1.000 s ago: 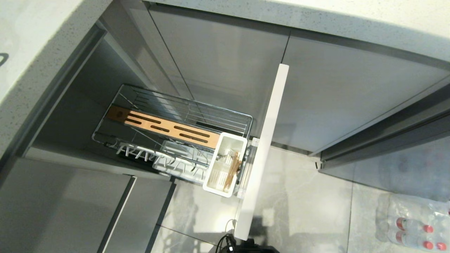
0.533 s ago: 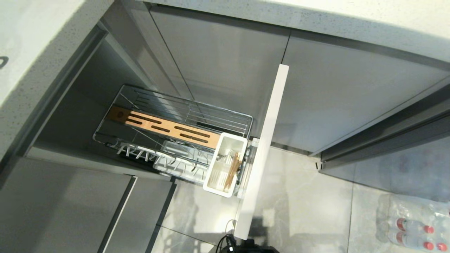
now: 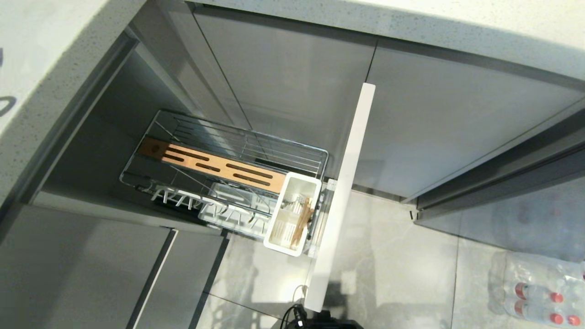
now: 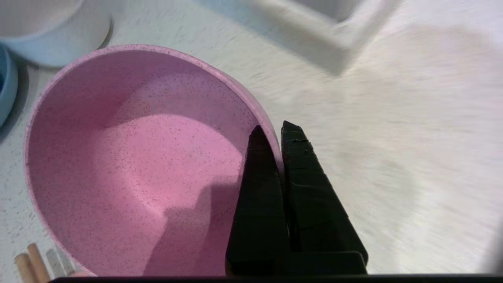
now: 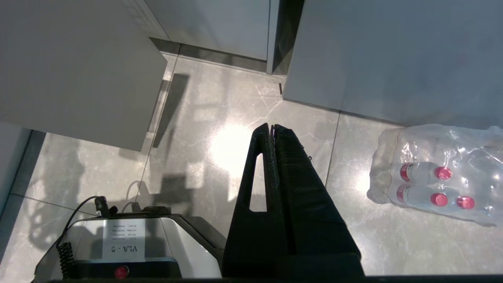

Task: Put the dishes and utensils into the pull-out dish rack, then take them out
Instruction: Pick up the bowl and place it in the cupboard

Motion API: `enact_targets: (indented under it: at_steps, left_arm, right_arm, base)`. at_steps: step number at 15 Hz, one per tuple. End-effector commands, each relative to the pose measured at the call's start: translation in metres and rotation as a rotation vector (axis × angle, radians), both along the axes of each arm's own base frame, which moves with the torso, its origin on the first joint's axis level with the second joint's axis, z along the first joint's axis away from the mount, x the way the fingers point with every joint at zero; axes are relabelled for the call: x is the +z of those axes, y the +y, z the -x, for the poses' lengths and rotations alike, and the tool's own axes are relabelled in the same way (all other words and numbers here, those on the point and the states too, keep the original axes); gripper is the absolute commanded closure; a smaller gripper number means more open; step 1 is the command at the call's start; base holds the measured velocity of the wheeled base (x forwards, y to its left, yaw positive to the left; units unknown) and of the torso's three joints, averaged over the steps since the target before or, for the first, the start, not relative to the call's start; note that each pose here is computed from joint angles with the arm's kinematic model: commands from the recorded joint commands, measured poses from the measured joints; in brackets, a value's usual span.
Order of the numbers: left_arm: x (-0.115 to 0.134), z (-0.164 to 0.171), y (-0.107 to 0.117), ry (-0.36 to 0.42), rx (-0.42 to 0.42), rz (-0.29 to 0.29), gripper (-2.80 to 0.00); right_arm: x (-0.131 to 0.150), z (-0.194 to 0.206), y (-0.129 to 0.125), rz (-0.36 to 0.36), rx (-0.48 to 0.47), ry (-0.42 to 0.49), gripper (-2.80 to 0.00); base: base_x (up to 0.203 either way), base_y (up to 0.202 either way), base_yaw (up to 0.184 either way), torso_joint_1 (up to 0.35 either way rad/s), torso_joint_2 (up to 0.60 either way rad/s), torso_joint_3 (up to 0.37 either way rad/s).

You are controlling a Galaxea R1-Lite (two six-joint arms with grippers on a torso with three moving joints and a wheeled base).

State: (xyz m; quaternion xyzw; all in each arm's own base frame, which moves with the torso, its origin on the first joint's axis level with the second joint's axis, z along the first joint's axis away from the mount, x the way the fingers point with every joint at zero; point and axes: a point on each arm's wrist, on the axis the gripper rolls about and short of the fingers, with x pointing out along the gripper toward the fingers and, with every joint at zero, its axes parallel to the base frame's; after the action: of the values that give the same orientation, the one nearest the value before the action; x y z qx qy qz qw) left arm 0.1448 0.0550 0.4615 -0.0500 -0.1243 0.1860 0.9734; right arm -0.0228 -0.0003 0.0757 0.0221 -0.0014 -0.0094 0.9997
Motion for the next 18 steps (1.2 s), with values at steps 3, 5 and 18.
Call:
enact_targets:
  at_steps: [3,5,18]
  left_arm:
    - [0.013,0.070,-0.032,-0.117,-0.076,-0.040,0.00]
    - [0.019,0.116,-0.049,-0.203,-0.170,-0.048,0.00]
    - [-0.037,0.093,-0.071,-0.331,-0.843,0.467,0.00]
  right_arm:
    - [0.000,0.000,0.000,0.000,-0.001,-0.001,0.00]
    - [0.000,0.000,0.000,0.000,0.000,0.000,0.00]
    - [0.000,0.000,0.000,-0.001,-0.001,0.000,0.00]
  base:
    - [0.000,0.000,0.000,0.000,0.00,0.000]
    - [0.000,0.000,0.000,0.000,0.00,0.000]
    - [0.000,0.000,0.000,0.000,0.00,0.000]
